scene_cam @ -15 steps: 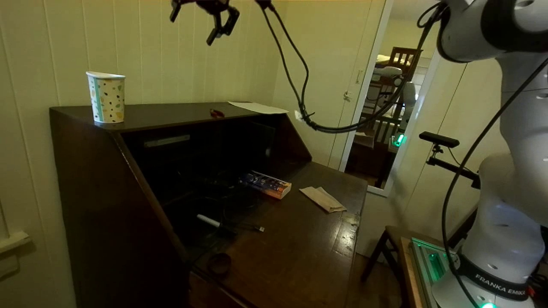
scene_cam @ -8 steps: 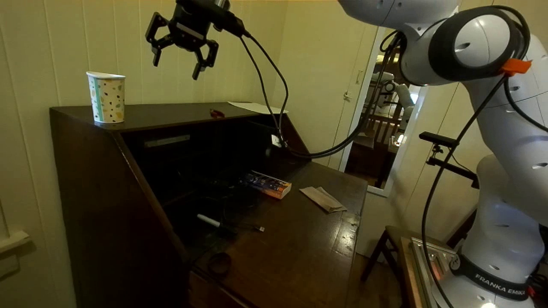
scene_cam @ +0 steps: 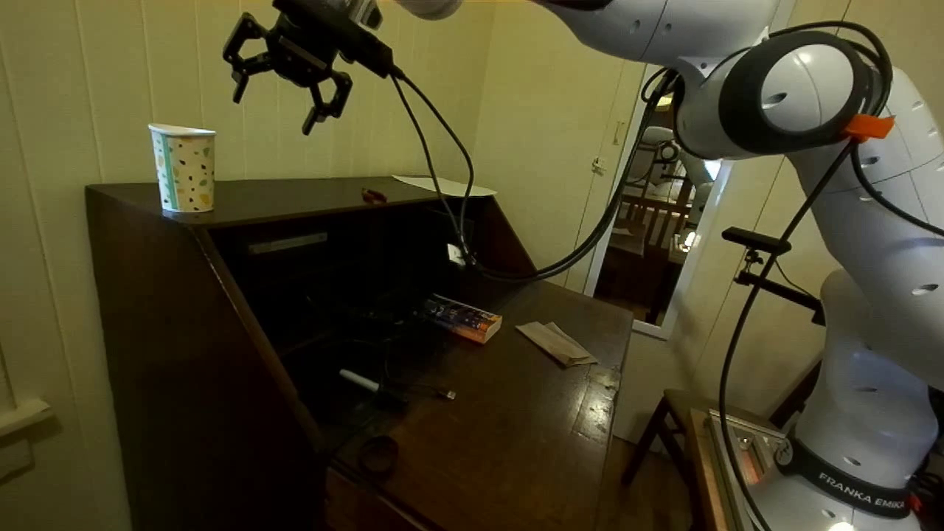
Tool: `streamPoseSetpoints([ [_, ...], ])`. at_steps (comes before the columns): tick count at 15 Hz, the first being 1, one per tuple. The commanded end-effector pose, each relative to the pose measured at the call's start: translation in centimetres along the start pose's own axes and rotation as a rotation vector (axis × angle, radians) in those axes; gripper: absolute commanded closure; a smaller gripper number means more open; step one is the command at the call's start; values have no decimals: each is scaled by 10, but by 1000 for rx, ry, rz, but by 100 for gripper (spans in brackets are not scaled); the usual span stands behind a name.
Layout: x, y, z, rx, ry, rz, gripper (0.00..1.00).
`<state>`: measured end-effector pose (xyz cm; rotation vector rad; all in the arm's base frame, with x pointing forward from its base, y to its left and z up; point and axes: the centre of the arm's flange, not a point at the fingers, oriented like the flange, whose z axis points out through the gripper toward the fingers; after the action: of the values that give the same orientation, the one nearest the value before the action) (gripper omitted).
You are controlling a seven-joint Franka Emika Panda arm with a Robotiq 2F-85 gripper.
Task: Move the cup to the left of the book
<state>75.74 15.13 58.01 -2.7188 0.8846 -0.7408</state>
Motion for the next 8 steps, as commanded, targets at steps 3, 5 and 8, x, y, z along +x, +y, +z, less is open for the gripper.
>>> streamPoseSetpoints([
  [3, 6, -9, 14, 40, 85, 31, 0],
  [5, 5, -9, 22, 36, 85, 33, 0],
  [8, 9, -15, 28, 36, 123, 54, 0],
])
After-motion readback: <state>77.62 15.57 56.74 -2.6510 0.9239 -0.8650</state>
